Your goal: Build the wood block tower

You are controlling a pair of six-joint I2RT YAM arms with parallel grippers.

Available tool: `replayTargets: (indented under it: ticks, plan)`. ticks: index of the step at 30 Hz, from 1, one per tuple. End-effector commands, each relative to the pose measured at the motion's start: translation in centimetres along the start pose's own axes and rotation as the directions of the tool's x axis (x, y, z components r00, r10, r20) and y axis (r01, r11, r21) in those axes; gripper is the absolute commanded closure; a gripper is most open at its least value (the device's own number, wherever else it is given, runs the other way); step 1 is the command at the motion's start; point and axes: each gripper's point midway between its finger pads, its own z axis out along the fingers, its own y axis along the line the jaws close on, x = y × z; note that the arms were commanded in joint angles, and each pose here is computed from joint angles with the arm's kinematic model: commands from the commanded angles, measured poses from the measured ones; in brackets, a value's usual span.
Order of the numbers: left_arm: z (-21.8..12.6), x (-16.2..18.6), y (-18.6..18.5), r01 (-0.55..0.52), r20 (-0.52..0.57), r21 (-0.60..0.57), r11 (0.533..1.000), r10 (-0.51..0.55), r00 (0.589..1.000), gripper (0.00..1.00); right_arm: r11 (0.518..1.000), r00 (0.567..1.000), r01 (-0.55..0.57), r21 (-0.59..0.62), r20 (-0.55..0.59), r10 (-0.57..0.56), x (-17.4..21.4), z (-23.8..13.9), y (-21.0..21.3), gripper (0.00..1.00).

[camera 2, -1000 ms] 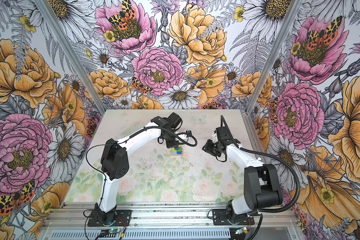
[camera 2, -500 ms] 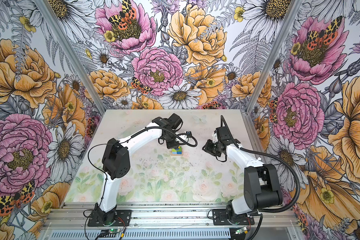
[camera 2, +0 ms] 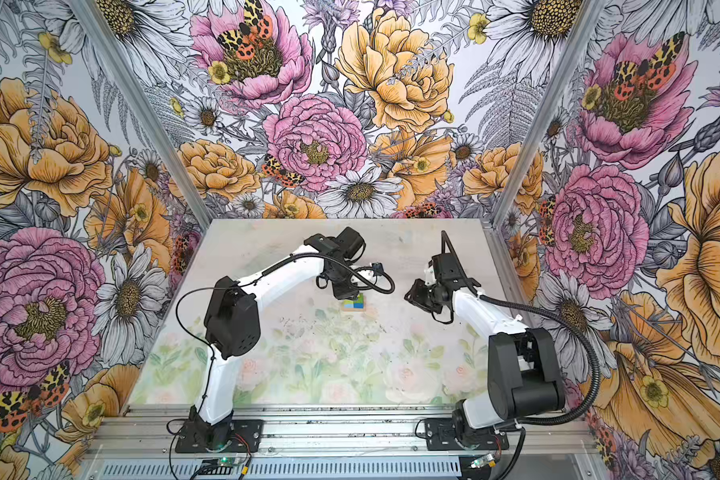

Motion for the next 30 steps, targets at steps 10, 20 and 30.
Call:
replayTargets:
  ticks: [10,20,30]
  plan:
    - [-3.1,-1.4,0.4,0.000,0.063,-0.036,0.999,0.003,0.998,0.42,1.000,1.000,-0.002,0.000,0.014,0.002,-0.6,0.1,0.0,0.66]
    - [-9.8,-2.7,1.7,0.046,0.167,-0.158,0.986,-0.019,0.986,0.42,1.000,1.000,0.000,-0.009,0.029,0.000,-1.0,-0.4,0.4,0.66]
    - [-22.6,-4.1,3.6,0.255,0.492,-0.366,0.895,-0.047,0.869,0.46,0.998,0.996,0.035,-0.049,0.082,-0.031,-2.6,-1.9,2.3,0.57]
